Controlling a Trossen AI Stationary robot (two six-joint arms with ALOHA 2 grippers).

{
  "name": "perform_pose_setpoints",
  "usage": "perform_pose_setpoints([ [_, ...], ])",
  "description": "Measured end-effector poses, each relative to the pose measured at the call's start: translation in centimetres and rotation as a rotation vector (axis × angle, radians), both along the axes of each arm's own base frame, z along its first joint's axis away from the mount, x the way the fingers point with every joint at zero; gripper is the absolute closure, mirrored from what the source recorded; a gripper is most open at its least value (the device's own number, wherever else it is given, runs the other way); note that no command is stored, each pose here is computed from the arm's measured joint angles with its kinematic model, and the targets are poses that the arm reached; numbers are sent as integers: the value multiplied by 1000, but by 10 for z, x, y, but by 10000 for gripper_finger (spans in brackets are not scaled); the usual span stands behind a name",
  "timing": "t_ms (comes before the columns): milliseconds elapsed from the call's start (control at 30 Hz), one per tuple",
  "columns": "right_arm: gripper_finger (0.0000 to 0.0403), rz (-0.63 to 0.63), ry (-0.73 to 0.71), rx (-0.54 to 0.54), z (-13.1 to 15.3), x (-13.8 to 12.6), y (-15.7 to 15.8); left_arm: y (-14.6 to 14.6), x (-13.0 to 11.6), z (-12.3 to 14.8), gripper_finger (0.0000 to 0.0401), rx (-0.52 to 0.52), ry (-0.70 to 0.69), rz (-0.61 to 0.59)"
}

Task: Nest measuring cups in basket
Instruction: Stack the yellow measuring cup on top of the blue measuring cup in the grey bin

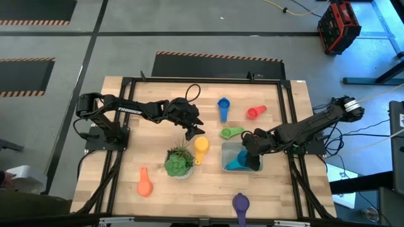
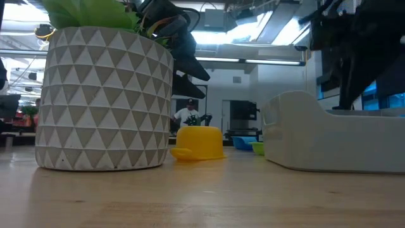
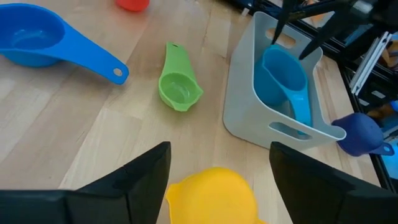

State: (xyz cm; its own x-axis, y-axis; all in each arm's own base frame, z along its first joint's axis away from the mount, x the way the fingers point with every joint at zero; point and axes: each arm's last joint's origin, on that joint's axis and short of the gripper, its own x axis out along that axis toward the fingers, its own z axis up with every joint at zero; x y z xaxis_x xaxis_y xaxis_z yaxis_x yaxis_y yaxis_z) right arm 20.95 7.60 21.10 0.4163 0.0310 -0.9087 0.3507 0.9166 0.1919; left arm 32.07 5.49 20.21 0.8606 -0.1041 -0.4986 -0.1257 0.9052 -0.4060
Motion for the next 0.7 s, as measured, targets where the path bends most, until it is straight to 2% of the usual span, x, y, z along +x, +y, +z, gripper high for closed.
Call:
perform_pose_setpoints([
  [300,196,23,-95,52,26,-11,-3,0,0,0,97,12,0,4],
  [533,196,27,-135,65,34,-15,-5,0,0,0,56,34,0,10],
  [700,196,52,-161,52,38,-19,-7,-2,3,3,48,36,-41,-2],
])
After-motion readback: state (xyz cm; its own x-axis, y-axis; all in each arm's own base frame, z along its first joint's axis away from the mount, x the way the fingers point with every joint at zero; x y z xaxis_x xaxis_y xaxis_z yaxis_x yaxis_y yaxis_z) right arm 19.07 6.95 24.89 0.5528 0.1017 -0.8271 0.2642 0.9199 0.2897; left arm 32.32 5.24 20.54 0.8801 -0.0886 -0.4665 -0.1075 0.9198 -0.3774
